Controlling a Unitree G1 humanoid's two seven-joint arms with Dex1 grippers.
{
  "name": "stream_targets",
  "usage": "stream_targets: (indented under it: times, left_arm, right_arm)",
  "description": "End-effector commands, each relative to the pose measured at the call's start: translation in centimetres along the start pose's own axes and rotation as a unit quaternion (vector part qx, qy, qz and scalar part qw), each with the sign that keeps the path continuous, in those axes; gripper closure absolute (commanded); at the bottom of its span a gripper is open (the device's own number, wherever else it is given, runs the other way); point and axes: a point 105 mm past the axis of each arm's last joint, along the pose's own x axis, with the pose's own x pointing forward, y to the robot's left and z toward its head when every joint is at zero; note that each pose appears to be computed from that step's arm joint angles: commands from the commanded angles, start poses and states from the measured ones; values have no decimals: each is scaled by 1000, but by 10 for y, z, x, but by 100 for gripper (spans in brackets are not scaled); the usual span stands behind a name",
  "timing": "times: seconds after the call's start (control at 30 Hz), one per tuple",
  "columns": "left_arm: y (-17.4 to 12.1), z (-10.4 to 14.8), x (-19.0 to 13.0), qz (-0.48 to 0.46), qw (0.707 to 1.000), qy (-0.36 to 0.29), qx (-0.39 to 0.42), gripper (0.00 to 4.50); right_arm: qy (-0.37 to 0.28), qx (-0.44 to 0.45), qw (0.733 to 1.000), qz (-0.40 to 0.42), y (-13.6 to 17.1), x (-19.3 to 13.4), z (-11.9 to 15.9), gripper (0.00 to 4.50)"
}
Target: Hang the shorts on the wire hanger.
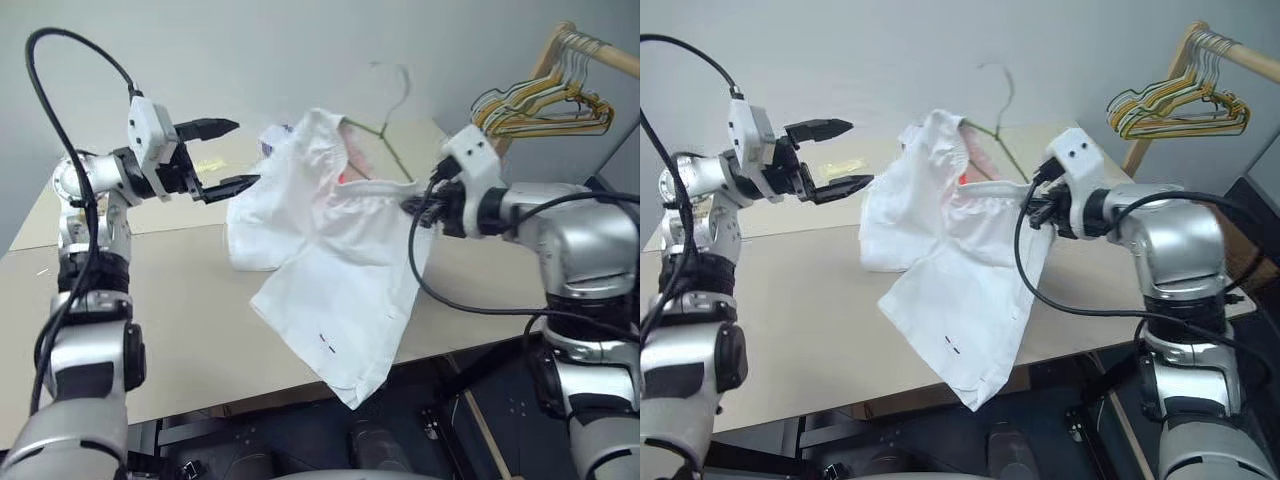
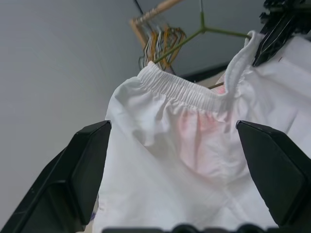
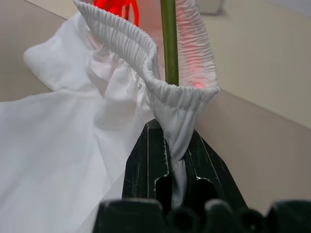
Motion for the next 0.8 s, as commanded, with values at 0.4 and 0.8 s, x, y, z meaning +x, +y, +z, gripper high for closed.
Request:
stream_targets:
  times: [0.4, 0.8]
  left_arm:
    - [-43, 31, 11, 35, 992, -80, -91, 4]
    - [-58, 33, 22, 1, 989, -76, -125, 4]
  right_arm:
    - [-6, 221, 910, -352, -86, -51, -37, 450]
    - [35, 282, 787, -547, -124, -92, -39, 450]
